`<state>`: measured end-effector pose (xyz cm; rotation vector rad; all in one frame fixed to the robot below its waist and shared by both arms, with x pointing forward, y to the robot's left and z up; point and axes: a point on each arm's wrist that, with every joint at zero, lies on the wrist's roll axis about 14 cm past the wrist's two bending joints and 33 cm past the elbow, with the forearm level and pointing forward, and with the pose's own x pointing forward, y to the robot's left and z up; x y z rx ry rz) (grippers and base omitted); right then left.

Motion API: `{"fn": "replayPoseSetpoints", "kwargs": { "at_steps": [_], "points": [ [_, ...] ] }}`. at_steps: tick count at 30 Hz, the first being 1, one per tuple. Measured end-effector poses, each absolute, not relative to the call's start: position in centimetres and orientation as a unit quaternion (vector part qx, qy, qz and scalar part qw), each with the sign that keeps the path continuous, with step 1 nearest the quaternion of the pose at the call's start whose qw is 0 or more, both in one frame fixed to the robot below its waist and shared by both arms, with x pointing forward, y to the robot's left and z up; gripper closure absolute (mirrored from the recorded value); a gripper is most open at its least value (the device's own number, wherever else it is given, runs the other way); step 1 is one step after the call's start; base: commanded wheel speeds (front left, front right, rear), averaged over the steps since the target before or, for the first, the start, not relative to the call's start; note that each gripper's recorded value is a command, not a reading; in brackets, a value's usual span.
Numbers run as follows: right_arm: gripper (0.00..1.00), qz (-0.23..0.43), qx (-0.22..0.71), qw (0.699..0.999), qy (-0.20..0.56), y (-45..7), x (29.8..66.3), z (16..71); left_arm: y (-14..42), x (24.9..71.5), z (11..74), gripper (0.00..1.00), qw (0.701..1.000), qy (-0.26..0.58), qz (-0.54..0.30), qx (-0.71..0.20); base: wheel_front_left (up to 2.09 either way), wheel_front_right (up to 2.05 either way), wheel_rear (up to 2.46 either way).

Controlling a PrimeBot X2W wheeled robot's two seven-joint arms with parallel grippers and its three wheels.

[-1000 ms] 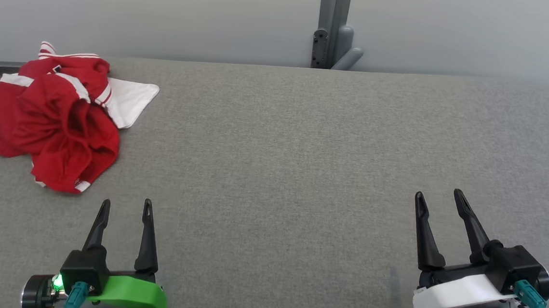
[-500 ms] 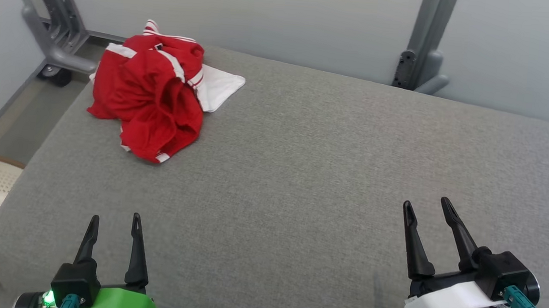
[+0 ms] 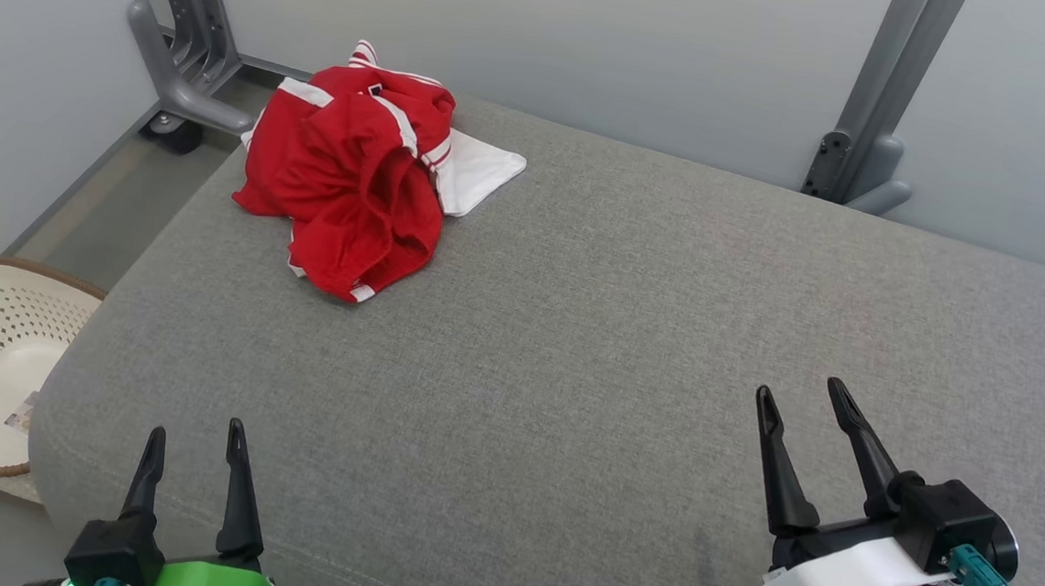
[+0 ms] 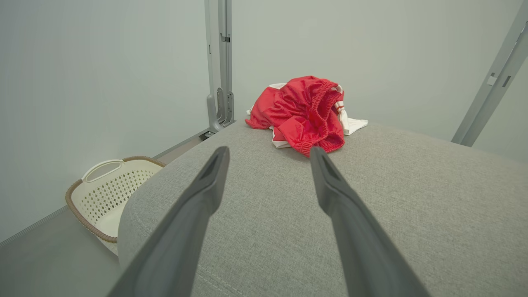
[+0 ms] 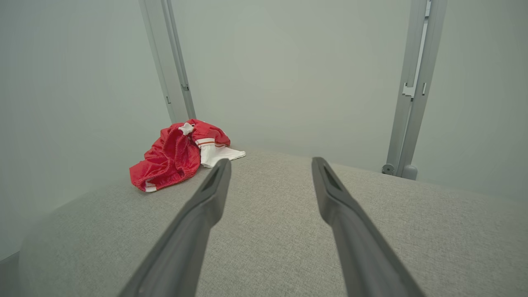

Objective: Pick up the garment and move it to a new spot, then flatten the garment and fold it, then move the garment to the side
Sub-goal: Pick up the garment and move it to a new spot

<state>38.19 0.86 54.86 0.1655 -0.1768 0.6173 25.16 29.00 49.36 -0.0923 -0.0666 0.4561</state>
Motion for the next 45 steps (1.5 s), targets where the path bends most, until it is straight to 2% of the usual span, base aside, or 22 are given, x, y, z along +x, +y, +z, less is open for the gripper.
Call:
{"fn": "replayPoseSetpoints", "kwargs": {
  "at_steps": [8,17,23,29,33,45],
  "points": [
    [0.0,0.277,0.074,0.955,-0.08,-0.9,39.4,53.9,28.7,28.1,50.5,0.0,0.975,-0.047,0.211,-0.056,0.0,0.0,0.0],
    [0.0,0.25,0.062,0.963,-0.08,-2.4,42.5,52.6,31.4,36.5,55.8,0.0,0.981,-0.1,0.167,0.016,0.0,0.0,0.0],
    [0.0,0.241,0.057,0.966,-0.077,-2.7,44.6,51.4,32.5,43.7,57.7,0.0,0.988,-0.077,0.12,0.064,0.0,0.0,0.0],
    [0.0,0.222,0.048,0.972,-0.064,-4.1,46.0,49.6,32.5,50.1,56.4,0.0,0.994,-0.02,0.087,0.06,0.0,0.0,0.0],
    [0.0,0.198,0.039,0.978,-0.05,-6.0,46.5,48.2,31.3,53.1,53.1,0.0,0.997,0.035,0.064,0.034,0.0,0.0,0.0],
    [0.0,0.156,0.027,0.987,-0.012,-9.2,47.5,44.5,31.1,55.7,42.5,0.0,0.985,0.159,0.061,0.026,0.0,0.0,0.0]
  ]
}}
